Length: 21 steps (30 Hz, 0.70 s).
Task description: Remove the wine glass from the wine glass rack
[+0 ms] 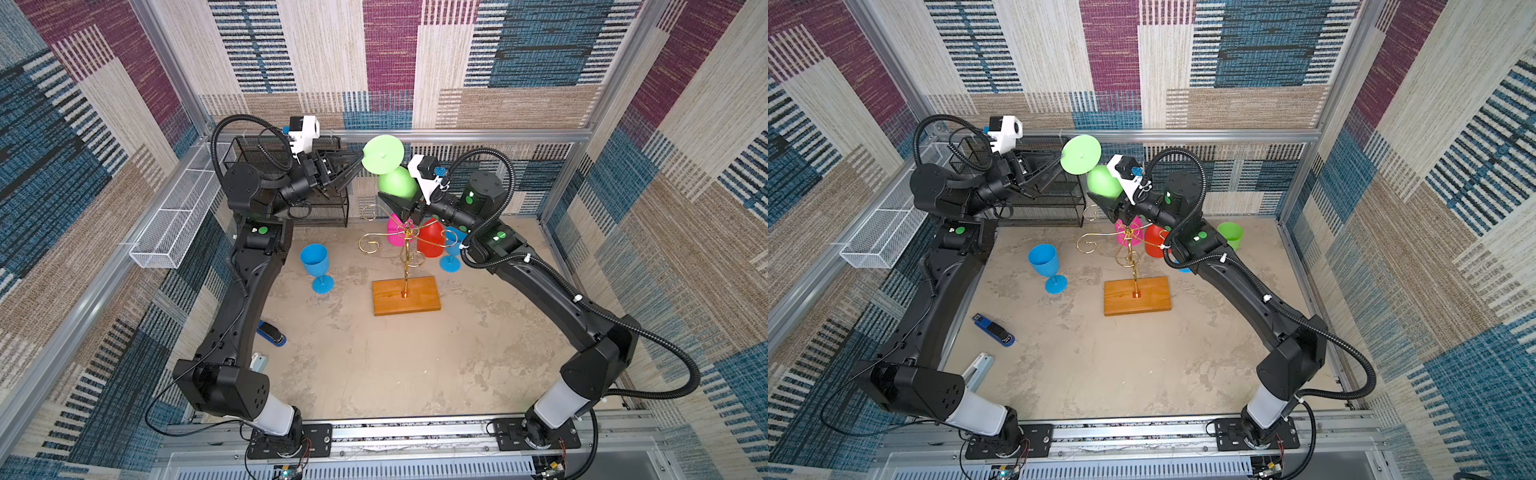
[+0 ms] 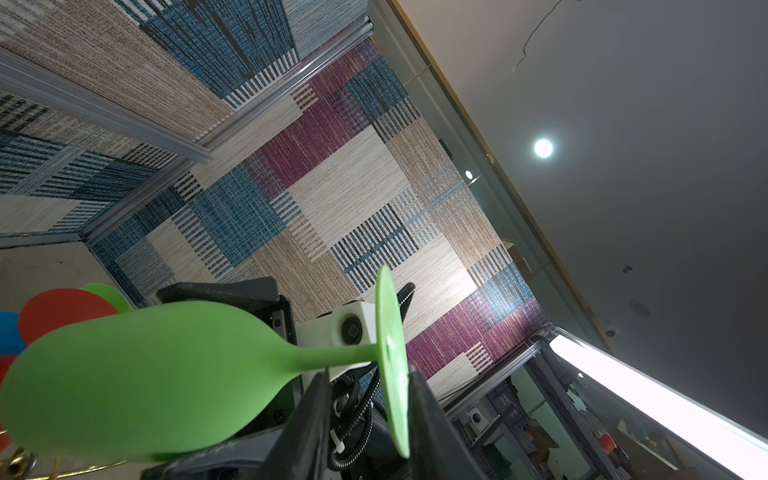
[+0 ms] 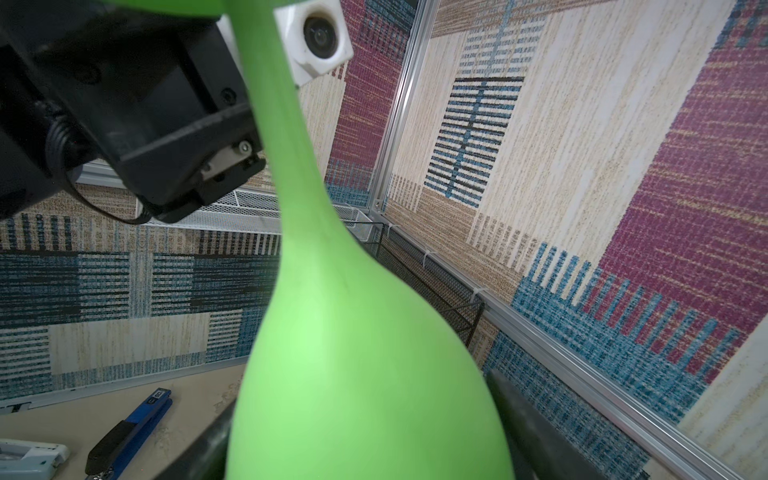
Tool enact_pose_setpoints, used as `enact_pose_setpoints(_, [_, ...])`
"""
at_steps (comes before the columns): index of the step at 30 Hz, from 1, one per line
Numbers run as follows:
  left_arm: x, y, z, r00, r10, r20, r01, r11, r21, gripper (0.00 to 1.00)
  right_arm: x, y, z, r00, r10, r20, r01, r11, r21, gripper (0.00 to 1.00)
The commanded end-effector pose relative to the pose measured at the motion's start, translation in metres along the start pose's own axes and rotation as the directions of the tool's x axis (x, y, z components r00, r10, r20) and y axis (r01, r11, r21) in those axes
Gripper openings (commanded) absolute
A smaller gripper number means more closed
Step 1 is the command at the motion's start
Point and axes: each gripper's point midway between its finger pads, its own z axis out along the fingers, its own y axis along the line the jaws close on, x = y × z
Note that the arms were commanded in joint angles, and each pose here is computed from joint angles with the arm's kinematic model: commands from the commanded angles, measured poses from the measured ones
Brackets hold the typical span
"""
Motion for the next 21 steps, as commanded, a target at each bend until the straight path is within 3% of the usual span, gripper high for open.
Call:
enact_pose_setpoints(1, [-0.003, -0.011, -0.004, 0.996, 0.082, 0.024, -0.083, 0.996, 0.024, 0.46, -0.012, 0.000, -0.005, 0.999, 0.041, 0.012, -0.041, 0.999, 0.009, 0.64])
enact_pose_setpoints(7, [-0.006, -0.020, -0.016, 0.958, 0.273, 0.090, -0.273, 0.962, -0.002, 0.51, -0.016, -0.010, -0.015, 0.995, 0.099, -0.030, -0.096, 0.992, 0.076, 0.59])
enact_pose_setpoints(9, [-0.005, -0.012, -0.022, 0.919, 0.378, 0.112, -0.371, 0.926, -0.075, 0.50, -0.017, -0.011, -0.021, 0.991, 0.124, -0.055, -0.118, 0.988, 0.095, 0.57])
enact_pose_setpoints(10, [-0.005, -0.009, -0.026, 0.879, 0.459, 0.125, -0.446, 0.887, -0.121, 0.49, -0.018, -0.011, -0.025, 0.989, 0.133, -0.067, -0.126, 0.987, 0.101, 0.57])
enact_pose_setpoints(13, [-0.011, 0.007, -0.041, 0.710, 0.686, 0.160, -0.618, 0.716, -0.325, 0.47, -0.016, -0.011, -0.036, 0.979, 0.169, -0.109, -0.155, 0.979, 0.130, 0.56])
enact_pose_setpoints(15, [-0.014, 0.018, -0.048, 0.572, 0.812, 0.114, -0.710, 0.560, -0.426, 0.45, -0.010, -0.010, -0.042, 0.970, 0.196, -0.146, -0.175, 0.974, 0.142, 0.55])
enact_pose_setpoints(17, [-0.013, 0.025, -0.044, 0.456, 0.889, 0.045, -0.790, 0.428, -0.439, 0.41, -0.007, -0.007, -0.046, 0.962, 0.212, -0.172, -0.189, 0.972, 0.139, 0.54])
enact_pose_setpoints(21, [-0.006, 0.020, -0.033, 0.129, 0.992, 0.015, -0.916, 0.125, -0.381, 0.39, -0.002, -0.002, -0.056, 0.946, 0.239, -0.219, -0.211, 0.967, 0.144, 0.51])
